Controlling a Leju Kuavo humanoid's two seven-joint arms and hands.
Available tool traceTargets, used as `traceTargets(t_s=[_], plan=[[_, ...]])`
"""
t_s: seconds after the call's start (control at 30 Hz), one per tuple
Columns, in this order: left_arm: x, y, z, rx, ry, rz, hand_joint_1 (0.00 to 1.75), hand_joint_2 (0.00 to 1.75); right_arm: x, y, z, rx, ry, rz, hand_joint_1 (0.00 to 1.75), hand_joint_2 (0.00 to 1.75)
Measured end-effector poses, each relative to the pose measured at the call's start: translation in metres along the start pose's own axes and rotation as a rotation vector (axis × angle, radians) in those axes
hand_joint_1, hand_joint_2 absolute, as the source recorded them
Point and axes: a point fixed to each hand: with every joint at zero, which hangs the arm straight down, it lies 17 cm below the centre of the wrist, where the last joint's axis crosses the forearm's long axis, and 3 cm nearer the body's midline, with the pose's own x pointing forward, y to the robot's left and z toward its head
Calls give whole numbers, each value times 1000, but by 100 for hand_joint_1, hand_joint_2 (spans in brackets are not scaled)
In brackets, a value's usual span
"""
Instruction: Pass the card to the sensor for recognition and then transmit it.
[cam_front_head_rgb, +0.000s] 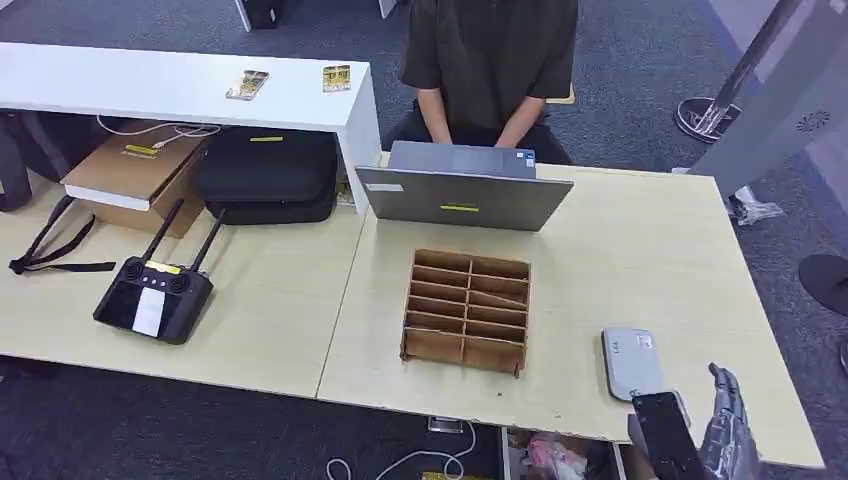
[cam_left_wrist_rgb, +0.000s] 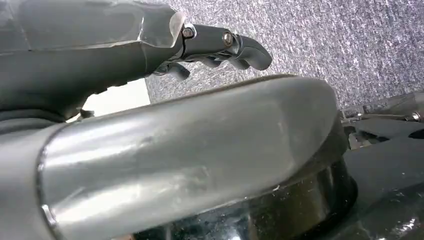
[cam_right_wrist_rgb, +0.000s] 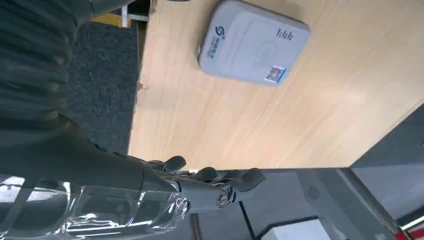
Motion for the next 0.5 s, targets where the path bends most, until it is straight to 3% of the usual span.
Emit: traceTargets(t_s=[0.27,0.5], plan=[[0,2,0,3,-2,-20,0,0,5,24,5,58,-8,-8,0,175],[1,5,-1,0,-16,-50,0,0,30,45,-2,111,-136,159,0,175]])
